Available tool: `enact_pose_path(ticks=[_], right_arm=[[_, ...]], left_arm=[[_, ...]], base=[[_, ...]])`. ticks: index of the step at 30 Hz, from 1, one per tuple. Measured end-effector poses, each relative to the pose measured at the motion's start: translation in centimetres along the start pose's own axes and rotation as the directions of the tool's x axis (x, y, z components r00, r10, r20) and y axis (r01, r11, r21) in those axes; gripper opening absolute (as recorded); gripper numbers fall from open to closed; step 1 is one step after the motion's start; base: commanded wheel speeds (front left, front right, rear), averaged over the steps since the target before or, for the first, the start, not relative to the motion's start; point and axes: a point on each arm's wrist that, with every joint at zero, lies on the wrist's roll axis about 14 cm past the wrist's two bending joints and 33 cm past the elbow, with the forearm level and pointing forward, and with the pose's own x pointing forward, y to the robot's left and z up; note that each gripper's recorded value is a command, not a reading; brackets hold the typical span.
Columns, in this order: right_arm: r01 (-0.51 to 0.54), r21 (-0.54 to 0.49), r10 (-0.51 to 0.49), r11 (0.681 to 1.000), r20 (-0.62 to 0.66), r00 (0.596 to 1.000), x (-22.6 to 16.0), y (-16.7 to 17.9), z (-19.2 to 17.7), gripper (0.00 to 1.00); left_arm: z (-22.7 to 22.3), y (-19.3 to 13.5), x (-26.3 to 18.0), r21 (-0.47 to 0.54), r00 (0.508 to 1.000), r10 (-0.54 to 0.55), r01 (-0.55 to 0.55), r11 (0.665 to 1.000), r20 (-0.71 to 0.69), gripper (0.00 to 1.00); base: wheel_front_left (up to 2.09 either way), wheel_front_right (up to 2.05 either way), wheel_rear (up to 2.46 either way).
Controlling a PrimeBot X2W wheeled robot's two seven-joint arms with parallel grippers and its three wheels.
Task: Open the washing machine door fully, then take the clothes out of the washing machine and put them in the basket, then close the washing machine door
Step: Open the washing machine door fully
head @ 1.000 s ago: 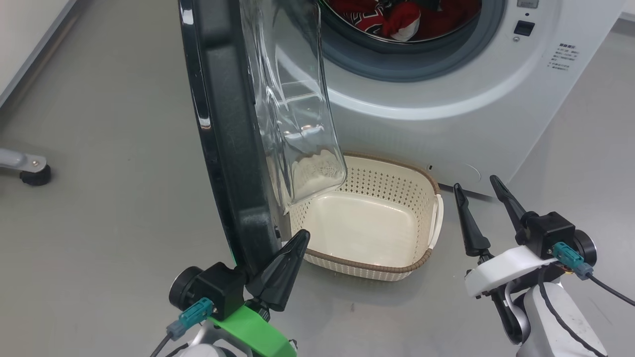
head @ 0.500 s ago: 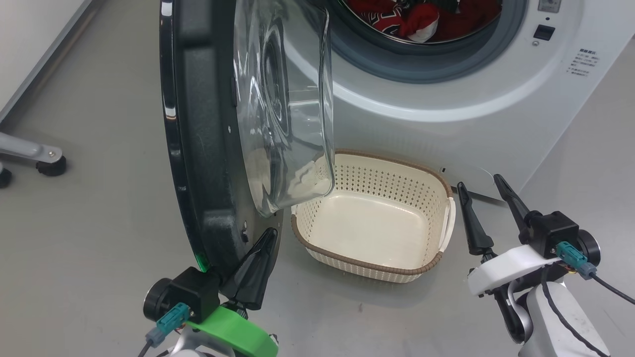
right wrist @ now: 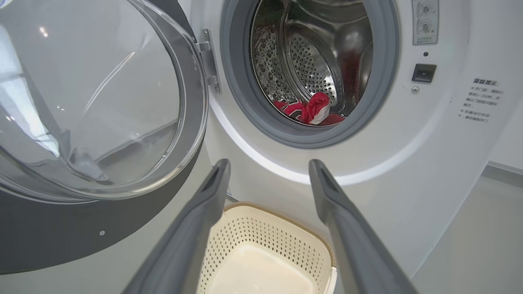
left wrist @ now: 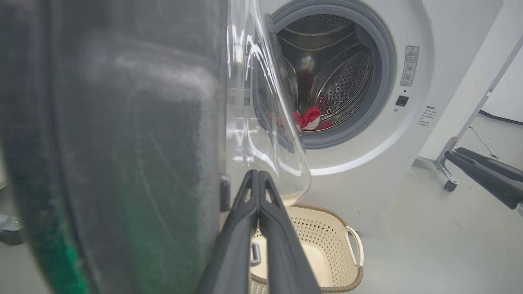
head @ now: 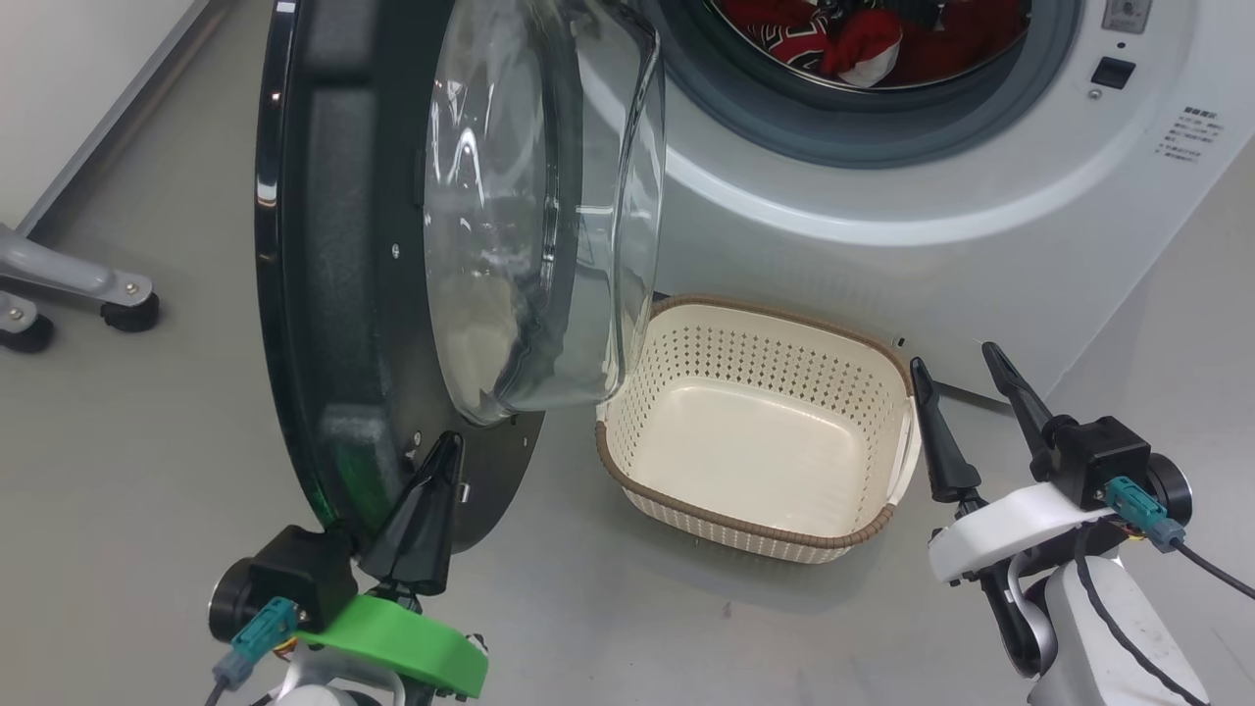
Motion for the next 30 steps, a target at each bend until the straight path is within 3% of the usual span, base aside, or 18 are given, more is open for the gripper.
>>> enact_pose_path(ticks=[19,30], right_arm=[[-0.012,-0.01,0.012,1.0,0.006,1.0,0.2,0.4,0.2,1.0],[0.003,-0.016,-0.003,1.0,0.003,1.0,-0.2,-0.2,0.2,1.0]], left_arm=[[2.5,9.1,-1.1,0.031,0.966,0.246,-0.249,0.968,0.083,0.0],[3.6,12.5,-0.3,0.031,0.938,0.329,-0.335,0.942,0.111,0.0]], base=[[0.0,0.0,0.0],[0.0,0.0,0.0]])
